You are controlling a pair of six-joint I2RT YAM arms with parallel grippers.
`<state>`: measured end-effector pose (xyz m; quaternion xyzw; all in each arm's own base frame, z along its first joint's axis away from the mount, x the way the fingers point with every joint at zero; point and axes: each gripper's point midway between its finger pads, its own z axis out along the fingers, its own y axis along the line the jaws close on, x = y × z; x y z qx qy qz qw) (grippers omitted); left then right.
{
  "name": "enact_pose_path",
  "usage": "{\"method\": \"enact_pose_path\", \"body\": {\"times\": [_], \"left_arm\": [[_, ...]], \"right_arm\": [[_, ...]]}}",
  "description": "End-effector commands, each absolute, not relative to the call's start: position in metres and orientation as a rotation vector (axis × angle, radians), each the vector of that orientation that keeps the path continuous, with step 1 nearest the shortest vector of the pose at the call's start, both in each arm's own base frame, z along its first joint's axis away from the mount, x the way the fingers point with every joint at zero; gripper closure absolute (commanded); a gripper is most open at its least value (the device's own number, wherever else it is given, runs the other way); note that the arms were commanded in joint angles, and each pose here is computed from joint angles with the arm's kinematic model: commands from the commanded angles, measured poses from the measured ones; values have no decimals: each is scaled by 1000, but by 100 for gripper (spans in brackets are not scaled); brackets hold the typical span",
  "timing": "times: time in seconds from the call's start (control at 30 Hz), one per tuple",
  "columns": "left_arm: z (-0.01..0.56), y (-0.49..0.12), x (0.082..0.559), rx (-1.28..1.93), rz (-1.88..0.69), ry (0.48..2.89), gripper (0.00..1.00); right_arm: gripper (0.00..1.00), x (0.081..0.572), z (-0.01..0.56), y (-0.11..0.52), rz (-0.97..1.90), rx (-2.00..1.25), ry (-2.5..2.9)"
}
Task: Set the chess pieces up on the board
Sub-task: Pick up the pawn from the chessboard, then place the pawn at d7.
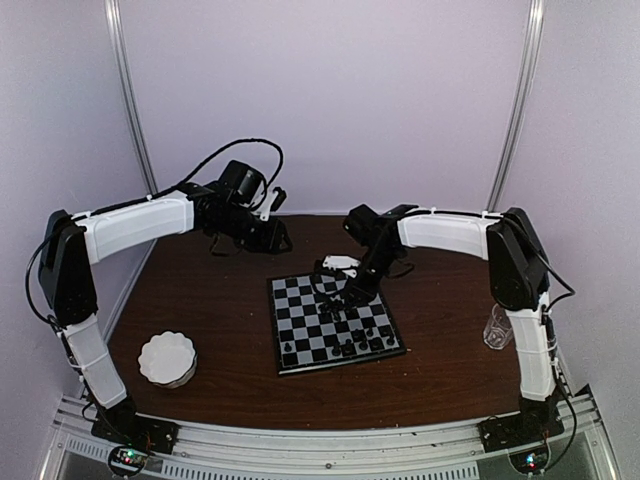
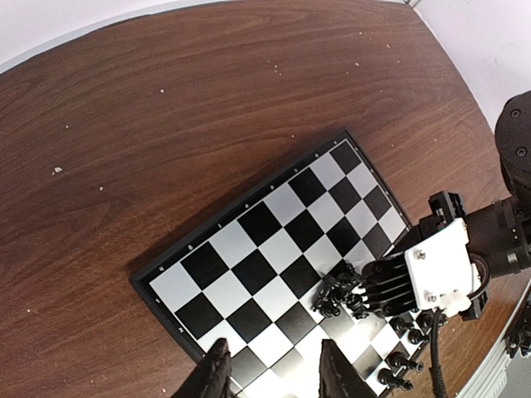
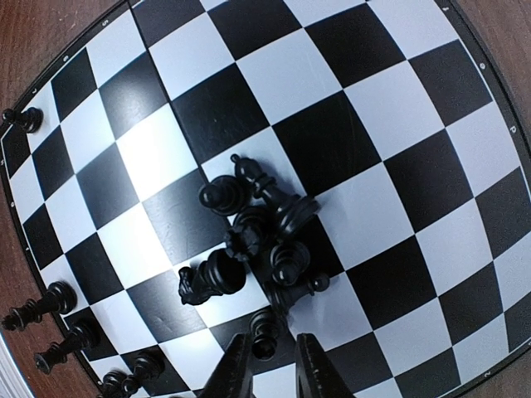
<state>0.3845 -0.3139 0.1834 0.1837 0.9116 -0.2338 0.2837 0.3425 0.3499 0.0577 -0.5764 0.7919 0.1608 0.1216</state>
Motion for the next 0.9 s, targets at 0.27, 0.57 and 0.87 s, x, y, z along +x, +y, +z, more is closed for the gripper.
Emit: {"method": "enact_pose_path", "body": {"times": [0.27, 0.57, 0.87], "left_arm": [[194, -319, 389, 485, -672, 2394, 63], [193, -319, 389, 486, -674, 2396, 63], [191, -320, 389, 486, -679, 2399, 63]], "right_arm": [[92, 340, 61, 356, 488, -1686, 2308], [94, 331, 96, 351, 488, -1663, 2243], [94, 290, 107, 361, 514, -1761, 2115]]}}
